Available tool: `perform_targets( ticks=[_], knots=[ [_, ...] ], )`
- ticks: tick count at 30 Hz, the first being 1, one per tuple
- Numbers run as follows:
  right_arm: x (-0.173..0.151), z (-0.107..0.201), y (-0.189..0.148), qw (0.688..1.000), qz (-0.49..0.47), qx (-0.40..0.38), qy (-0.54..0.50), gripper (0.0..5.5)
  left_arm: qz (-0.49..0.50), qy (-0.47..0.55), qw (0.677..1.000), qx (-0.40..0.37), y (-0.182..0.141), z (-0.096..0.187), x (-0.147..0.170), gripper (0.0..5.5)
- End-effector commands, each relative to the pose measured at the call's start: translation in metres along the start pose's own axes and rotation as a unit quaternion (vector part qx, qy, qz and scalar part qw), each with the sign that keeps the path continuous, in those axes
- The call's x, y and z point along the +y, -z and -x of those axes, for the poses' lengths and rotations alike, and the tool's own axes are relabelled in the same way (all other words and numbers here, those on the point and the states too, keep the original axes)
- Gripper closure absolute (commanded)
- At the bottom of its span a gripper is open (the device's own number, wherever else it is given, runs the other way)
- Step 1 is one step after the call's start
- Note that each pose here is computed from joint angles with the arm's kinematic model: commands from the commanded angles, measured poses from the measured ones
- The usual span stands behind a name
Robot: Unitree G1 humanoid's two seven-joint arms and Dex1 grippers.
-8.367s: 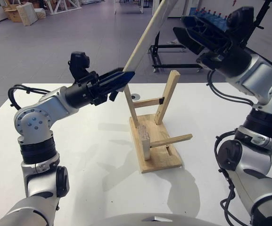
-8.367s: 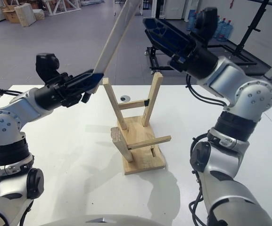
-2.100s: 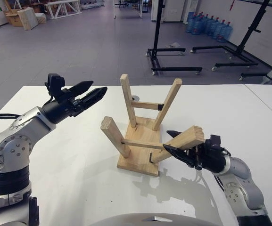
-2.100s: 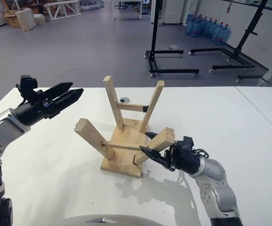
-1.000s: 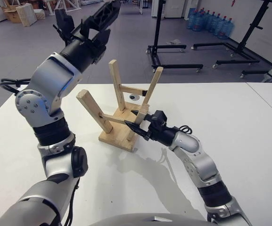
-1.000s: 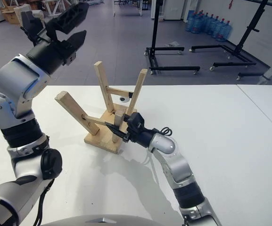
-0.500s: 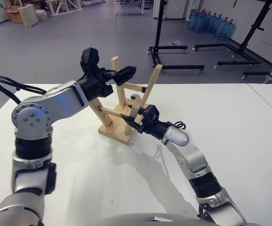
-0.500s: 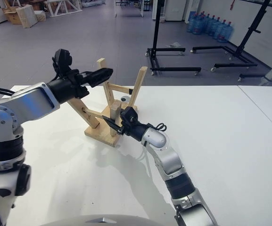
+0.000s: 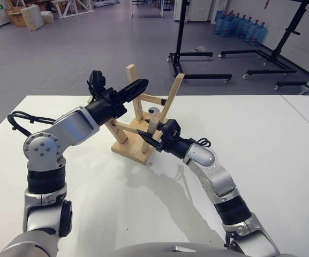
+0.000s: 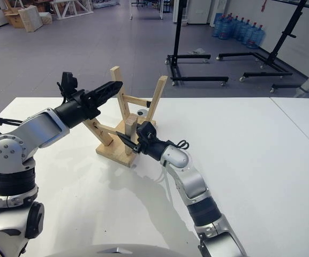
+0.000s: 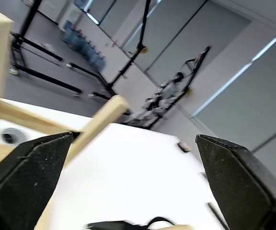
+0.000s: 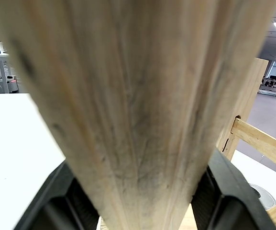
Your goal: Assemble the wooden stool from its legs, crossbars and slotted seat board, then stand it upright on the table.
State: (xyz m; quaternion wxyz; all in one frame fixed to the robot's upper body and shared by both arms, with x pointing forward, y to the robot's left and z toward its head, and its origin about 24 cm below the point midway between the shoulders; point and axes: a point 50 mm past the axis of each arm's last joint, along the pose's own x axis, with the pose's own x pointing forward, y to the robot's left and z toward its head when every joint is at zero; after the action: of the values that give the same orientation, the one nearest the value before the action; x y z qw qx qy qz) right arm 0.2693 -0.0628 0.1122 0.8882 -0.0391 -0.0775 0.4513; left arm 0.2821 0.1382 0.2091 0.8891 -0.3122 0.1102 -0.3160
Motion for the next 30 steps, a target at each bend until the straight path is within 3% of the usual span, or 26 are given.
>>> perform_targets(
  ticks=[1,7,11,15,24,30],
  knots=[
    [0.001,0.002,0.008,1.000,0.002,0.028,-0.002,3.39,0.065,0.012,0.998,-0.018,0.005,-0.001,-0.001,0.79],
    [0.001,0.001,0.008,1.000,0.002,0.028,-0.004,3.39,0.251,0.089,0.962,-0.062,-0.005,-0.015,-0.026,0.79],
    [0.002,-0.001,0.007,1.000,0.002,0.026,-0.008,3.39,0.357,0.073,0.929,-0.066,0.004,-0.019,-0.016,0.79],
    [0.003,-0.001,0.007,1.000,0.003,0.027,-0.009,3.39,0.385,0.044,0.920,-0.058,0.019,-0.017,0.001,0.79],
    [0.008,-0.008,-0.001,1.000,-0.002,0.020,-0.023,3.39,0.412,-0.051,0.910,0.005,0.102,-0.015,0.056,0.79],
    [0.009,-0.006,0.005,0.999,-0.002,0.037,-0.022,3.39,0.384,-0.025,0.923,-0.004,0.093,-0.022,0.048,0.79]
  ],
)
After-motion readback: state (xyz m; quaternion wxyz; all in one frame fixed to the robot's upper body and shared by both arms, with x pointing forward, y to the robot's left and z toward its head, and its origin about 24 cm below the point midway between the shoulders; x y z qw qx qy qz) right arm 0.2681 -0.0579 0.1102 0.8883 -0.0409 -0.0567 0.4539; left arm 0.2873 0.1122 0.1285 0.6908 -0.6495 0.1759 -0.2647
